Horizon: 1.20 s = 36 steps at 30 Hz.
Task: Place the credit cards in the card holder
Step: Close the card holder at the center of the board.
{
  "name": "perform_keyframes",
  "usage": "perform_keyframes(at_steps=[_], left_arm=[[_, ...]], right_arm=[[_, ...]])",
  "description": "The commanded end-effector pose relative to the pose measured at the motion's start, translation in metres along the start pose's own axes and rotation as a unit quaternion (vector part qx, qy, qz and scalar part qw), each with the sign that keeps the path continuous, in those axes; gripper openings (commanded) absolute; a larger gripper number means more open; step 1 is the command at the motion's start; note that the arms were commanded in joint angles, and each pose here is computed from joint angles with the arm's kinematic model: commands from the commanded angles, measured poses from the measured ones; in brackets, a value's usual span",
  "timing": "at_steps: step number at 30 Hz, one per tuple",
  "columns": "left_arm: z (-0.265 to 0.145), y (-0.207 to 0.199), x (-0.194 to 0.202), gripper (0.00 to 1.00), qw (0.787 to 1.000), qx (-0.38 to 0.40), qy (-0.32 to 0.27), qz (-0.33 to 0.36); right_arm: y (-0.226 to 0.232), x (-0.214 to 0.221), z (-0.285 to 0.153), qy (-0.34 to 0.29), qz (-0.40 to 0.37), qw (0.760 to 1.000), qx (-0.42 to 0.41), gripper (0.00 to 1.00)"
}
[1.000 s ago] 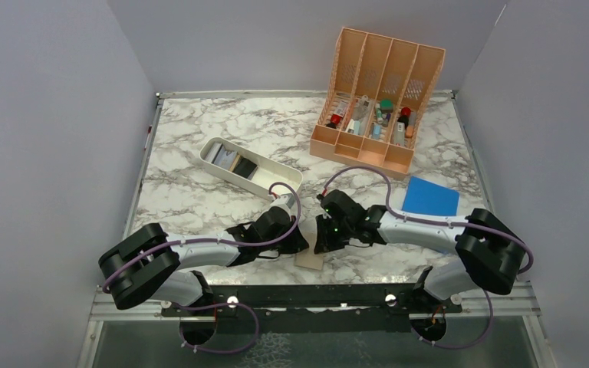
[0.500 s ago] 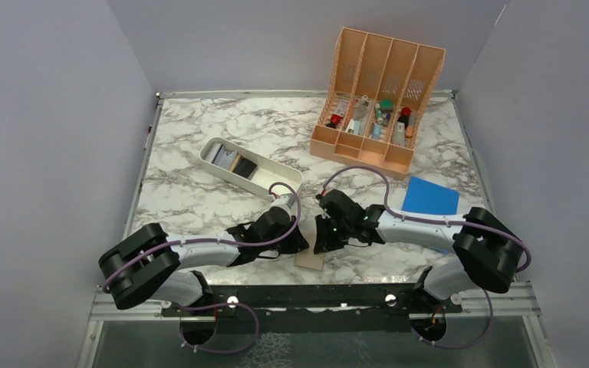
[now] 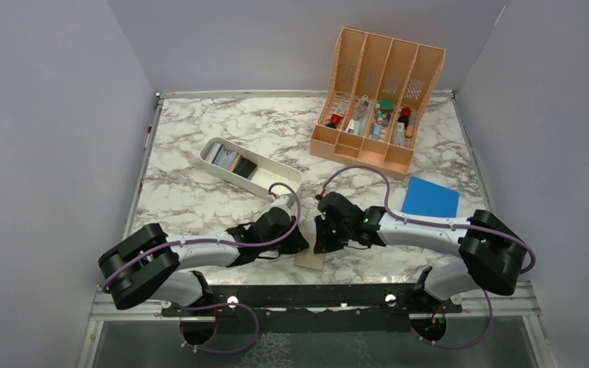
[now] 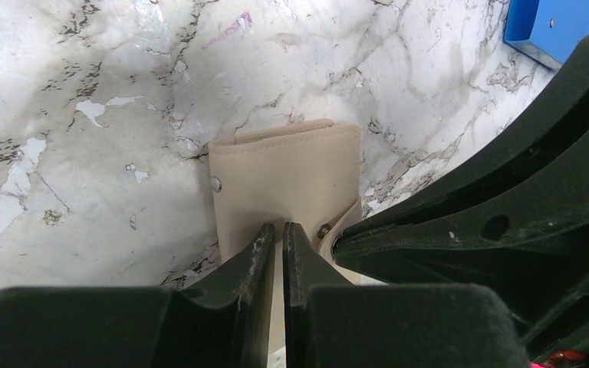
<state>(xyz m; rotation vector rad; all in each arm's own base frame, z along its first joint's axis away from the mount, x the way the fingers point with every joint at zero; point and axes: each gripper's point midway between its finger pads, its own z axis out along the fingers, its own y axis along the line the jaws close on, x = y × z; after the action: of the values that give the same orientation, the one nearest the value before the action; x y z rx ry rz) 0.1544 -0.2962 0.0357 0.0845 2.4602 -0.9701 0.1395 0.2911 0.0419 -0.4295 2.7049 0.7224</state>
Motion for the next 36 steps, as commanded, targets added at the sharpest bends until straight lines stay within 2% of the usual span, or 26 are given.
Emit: perform_keyframes(at_steps=[1,7,15,27,36], left_arm=[[-0.001,0.016,0.013,0.13,1.000,-0.023,0.012,0.002],[-0.002,0.014,0.011,0.13,1.000,-0.022,0.011,0.004],[-0.001,0.016,0.013,0.13,1.000,-0.023,0.013,0.002],[-0.003,0.017,0.012,0.13,1.000,-0.023,0.009,0.001],[-0.002,0.018,0.014,0.13,1.000,-0.024,0.012,0.000]], right_arm=[[0.004,-0.005,-0.005,-0.018,0.004,1.000,0.014,0.12],[0.003,-0.003,-0.007,-0.022,0.001,0.999,0.037,0.18],[0.003,-0.002,0.000,-0.020,-0.003,0.999,0.041,0.21],[-0.014,-0.005,0.013,-0.024,-0.012,0.996,0.087,0.17],[-0.018,-0.018,0.010,-0.048,-0.009,0.993,0.112,0.16]])
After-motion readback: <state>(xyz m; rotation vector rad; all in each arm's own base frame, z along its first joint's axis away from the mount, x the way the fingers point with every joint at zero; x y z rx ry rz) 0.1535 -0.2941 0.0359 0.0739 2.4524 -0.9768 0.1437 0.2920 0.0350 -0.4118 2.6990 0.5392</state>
